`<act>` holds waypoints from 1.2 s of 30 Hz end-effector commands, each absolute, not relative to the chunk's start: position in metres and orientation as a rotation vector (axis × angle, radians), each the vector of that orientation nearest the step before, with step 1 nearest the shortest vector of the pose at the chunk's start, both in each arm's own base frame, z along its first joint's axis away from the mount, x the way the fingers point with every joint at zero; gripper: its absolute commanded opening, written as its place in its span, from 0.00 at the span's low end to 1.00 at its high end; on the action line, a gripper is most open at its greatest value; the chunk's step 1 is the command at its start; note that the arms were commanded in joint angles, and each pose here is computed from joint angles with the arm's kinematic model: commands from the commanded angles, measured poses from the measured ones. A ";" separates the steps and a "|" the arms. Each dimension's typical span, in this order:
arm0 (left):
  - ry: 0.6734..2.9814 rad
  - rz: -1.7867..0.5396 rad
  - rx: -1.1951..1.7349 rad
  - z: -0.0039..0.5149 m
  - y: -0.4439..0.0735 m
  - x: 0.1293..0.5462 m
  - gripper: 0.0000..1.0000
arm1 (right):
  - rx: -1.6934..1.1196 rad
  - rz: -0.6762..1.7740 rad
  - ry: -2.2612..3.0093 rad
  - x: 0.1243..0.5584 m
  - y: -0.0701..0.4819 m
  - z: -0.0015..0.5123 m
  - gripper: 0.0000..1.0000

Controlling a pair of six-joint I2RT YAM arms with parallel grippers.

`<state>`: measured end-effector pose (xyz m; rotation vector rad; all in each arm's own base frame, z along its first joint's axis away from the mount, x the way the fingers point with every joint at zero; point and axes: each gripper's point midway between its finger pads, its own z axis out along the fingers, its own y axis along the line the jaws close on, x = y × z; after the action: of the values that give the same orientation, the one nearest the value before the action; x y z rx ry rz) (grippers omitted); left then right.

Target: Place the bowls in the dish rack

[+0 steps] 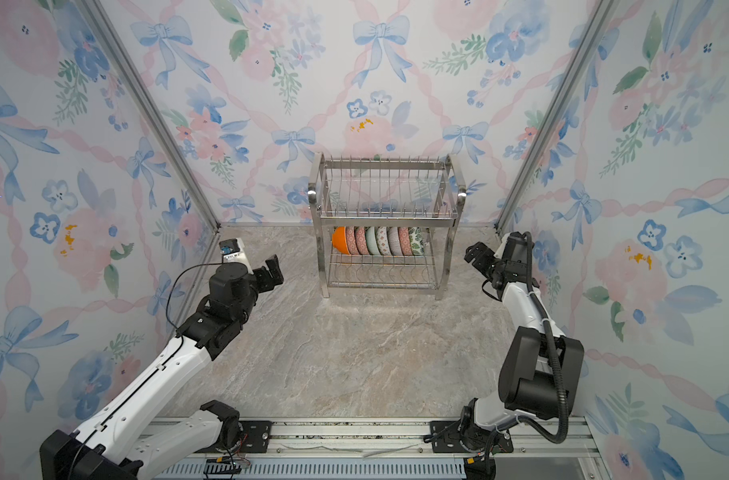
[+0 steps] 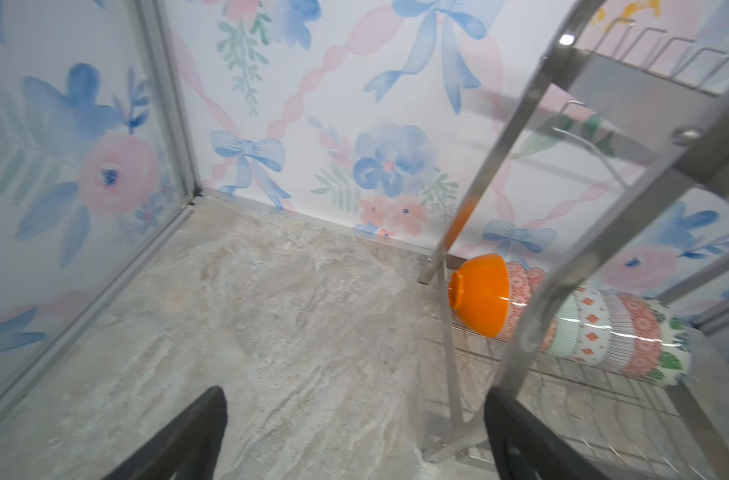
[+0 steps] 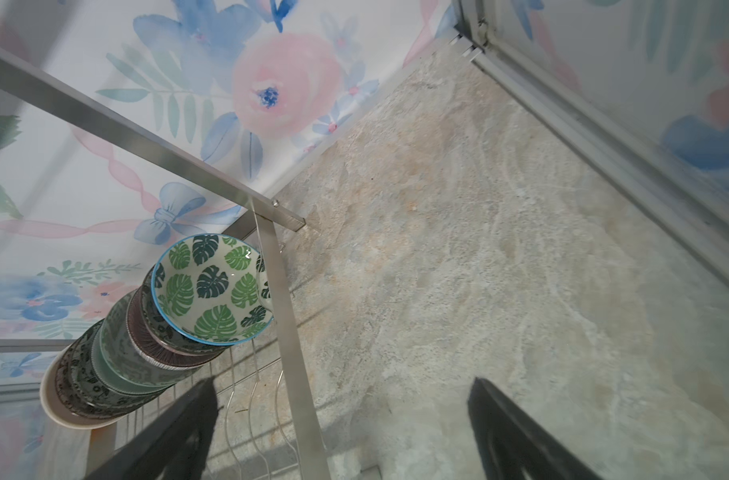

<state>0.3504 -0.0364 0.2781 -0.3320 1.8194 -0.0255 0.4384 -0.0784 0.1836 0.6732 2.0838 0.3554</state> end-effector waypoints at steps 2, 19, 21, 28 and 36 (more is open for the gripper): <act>1.805 0.180 -0.425 0.249 0.022 0.354 0.98 | 0.722 0.131 2.096 0.414 -0.096 0.157 0.96; 1.917 0.547 -0.689 0.127 0.118 0.363 0.98 | 0.332 -0.148 1.879 0.362 -0.041 0.127 0.96; 1.936 0.536 -0.667 0.115 0.116 0.366 0.98 | 0.319 -0.144 1.872 0.357 -0.039 0.122 0.96; 1.976 0.534 -0.637 0.092 0.113 0.370 0.98 | 0.295 -0.148 1.839 0.353 -0.037 0.126 0.97; 1.955 0.449 -0.354 0.100 0.063 0.391 0.98 | 0.281 -0.197 1.795 0.357 -0.042 0.131 0.97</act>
<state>0.3776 0.0862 0.0931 -0.5087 1.9754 0.4909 0.3548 -0.0405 0.1211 0.2928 1.8516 -0.1662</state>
